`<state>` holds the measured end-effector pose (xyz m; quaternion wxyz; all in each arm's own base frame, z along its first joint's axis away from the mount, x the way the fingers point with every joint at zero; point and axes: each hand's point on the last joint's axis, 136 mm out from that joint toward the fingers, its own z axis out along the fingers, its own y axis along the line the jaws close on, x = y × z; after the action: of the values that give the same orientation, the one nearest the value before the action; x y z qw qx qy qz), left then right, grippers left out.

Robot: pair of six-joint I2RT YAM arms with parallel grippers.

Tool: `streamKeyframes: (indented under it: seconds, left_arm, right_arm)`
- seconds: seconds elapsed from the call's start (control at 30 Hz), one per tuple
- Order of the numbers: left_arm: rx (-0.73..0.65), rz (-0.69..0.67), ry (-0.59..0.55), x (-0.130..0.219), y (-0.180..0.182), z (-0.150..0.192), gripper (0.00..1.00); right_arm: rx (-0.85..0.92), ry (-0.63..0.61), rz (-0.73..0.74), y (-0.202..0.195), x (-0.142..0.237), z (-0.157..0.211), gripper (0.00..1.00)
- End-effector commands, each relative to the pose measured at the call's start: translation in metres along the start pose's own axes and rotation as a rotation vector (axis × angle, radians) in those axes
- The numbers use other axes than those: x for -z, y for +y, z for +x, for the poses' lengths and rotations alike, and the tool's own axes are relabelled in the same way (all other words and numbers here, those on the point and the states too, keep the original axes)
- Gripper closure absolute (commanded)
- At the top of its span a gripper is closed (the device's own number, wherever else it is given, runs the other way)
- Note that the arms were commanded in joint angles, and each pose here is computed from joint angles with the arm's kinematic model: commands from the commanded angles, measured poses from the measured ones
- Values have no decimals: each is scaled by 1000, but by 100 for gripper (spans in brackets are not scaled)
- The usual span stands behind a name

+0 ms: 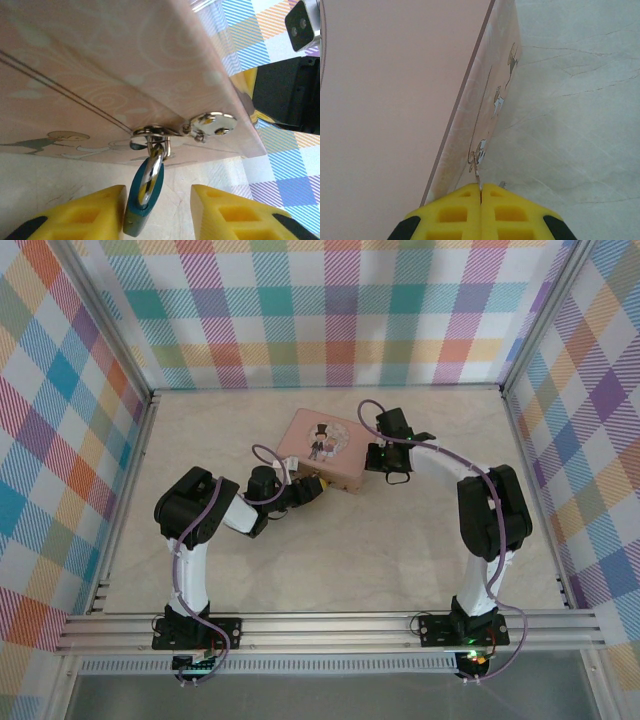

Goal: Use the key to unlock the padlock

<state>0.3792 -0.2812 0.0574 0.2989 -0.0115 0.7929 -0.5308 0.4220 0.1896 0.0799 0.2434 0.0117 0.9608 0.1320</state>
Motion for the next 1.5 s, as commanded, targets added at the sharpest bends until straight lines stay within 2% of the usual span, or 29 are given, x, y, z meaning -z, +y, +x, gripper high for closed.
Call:
streamKeyframes:
  seconds: [0.0,0.2,0.23,0.3,0.47,0.6,0.73,1.13,1.47]
  left_arm:
    - [-22,46,-37,-3,-8,-16,64]
    - [-18,34,-36,-3,-6,-16,66]
    - [-12,27,-36,-3,-4,-16,65]
    - [-1,3,-45,-2,1,-16,57]
    - [8,4,-80,2,1,-22,56]
    - [3,52,-83,2,-10,-27,63]
    - [-2,53,-80,4,-13,-27,65]
    - [34,6,-48,-2,9,-16,73]
    - [43,-19,19,-2,15,-2,84]
  right_arm:
    - [10,33,-17,6,-6,11,100]
    - [12,35,-11,5,-6,12,100]
    - [12,33,-12,5,-6,12,100]
    - [13,37,-10,4,-6,13,100]
    - [13,34,-10,5,-5,12,100]
    - [13,33,-10,5,-5,12,100]
    - [13,35,-7,4,-7,12,100]
    - [19,34,-5,3,-5,13,100]
    - [27,25,9,4,-9,4,100]
